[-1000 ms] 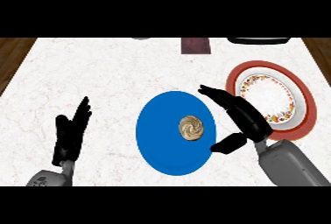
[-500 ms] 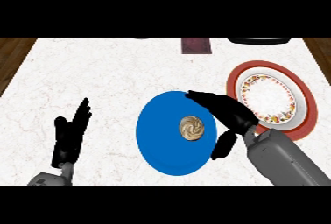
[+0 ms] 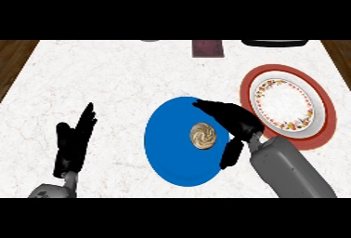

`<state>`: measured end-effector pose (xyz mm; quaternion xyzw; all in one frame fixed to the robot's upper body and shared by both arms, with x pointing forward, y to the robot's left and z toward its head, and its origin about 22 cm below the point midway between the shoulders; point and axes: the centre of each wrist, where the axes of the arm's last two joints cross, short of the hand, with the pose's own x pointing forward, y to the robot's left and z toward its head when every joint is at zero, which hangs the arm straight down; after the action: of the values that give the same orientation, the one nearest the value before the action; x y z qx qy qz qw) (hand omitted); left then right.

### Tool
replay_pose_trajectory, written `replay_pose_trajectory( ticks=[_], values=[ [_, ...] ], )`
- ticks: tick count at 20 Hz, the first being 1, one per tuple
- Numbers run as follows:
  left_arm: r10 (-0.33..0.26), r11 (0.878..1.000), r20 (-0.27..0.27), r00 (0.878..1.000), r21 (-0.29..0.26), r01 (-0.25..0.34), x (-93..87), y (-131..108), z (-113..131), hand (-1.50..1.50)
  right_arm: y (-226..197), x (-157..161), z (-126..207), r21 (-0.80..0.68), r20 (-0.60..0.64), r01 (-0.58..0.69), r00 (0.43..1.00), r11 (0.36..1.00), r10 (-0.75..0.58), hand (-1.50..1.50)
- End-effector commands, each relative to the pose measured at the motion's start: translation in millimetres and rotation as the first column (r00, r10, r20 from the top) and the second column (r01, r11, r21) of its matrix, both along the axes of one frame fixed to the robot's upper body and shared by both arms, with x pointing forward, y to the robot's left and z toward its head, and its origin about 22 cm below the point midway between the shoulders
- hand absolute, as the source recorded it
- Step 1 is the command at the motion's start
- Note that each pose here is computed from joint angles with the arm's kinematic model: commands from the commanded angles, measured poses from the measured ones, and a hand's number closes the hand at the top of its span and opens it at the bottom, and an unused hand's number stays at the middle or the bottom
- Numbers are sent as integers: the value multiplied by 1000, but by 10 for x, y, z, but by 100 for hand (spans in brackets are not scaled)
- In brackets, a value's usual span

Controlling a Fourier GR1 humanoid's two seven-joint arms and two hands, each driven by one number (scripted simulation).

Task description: Pick the cupcake from the plate and place it in the plate

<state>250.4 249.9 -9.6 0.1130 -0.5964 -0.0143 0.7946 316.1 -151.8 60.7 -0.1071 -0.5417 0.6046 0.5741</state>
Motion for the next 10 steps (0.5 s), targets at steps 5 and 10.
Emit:
replay_pose_trajectory(
  ticks=[5, 10],
  values=[
    [0, 1000, -7, 1000, 17, 0, -33, 67, 134, 0, 15, 14, -119, -11, -24, -21, 999, 1000, 20, -150],
    [-9, 1000, -15, 1000, 4, 9, -87, 30, 141, 0, -28, 36, -331, -19, -41, -6, 999, 1000, 5, -150]
  ],
)
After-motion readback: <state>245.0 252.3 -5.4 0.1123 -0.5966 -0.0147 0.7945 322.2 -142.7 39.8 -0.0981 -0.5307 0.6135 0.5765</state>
